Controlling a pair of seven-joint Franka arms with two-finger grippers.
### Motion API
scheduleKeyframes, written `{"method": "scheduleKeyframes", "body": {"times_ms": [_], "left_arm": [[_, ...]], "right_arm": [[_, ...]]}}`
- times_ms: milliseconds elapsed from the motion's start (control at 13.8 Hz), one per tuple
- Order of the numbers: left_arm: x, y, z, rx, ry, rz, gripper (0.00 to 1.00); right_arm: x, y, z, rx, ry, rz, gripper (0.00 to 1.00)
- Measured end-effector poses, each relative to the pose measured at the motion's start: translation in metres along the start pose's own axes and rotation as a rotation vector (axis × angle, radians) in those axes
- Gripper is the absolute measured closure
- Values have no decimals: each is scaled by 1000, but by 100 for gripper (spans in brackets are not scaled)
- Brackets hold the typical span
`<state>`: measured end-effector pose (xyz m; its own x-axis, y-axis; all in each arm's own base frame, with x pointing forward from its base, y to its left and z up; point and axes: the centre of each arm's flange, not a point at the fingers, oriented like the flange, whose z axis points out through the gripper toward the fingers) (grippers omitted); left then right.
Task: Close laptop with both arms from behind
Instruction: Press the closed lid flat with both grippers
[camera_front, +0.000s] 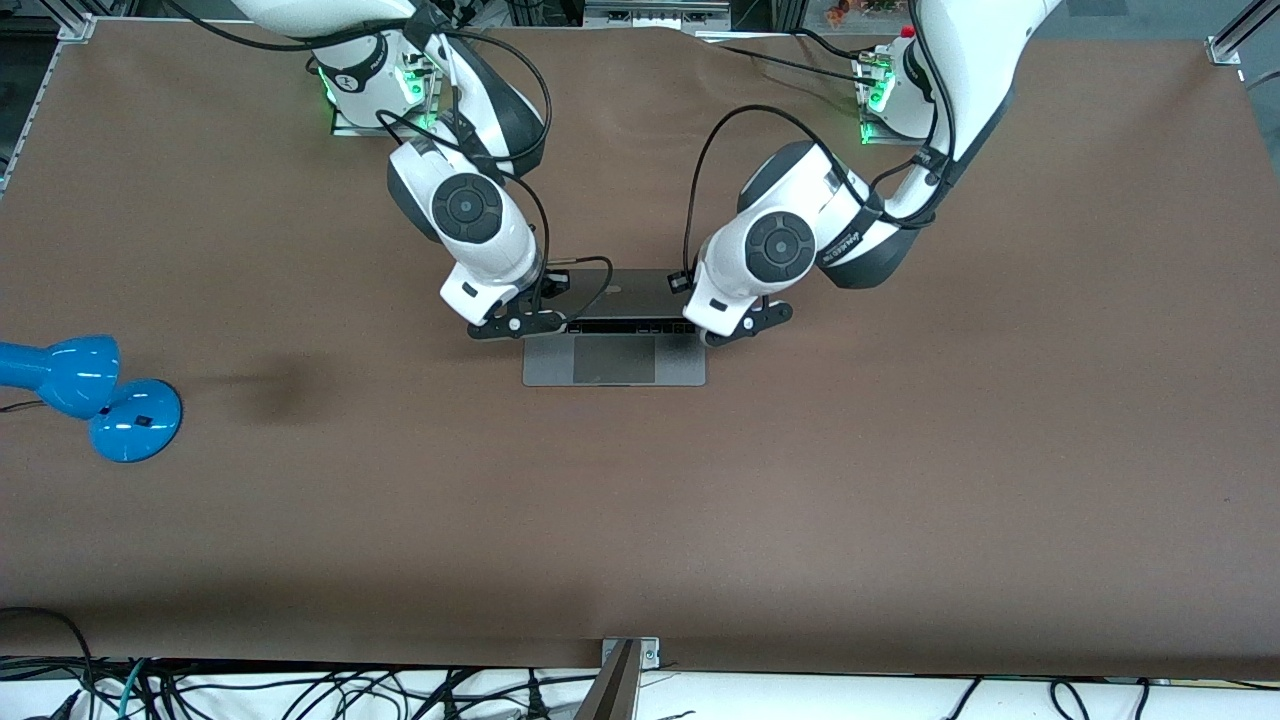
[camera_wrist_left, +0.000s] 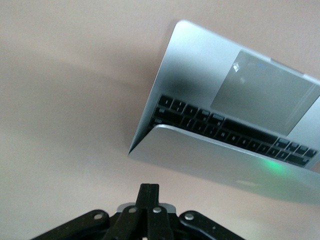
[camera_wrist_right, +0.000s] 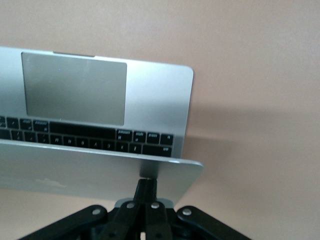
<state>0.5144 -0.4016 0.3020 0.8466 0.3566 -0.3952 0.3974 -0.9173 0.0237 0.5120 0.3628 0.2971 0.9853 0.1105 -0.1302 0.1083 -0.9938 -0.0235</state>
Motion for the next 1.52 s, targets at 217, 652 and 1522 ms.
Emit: {"method": "scheduleKeyframes", "body": {"times_ms": [217,652,1522], "left_arm": [[20,4,14,20,29,-12,99],[55,17,40,-24,38,-41,99],[107,27,85,-33,92,-67,99]], "right_arm": [[11,6,14,5,12,7,99],[36,15,41,-5,7,15,99],[61,20,95,-3,23,-1,99]]}}
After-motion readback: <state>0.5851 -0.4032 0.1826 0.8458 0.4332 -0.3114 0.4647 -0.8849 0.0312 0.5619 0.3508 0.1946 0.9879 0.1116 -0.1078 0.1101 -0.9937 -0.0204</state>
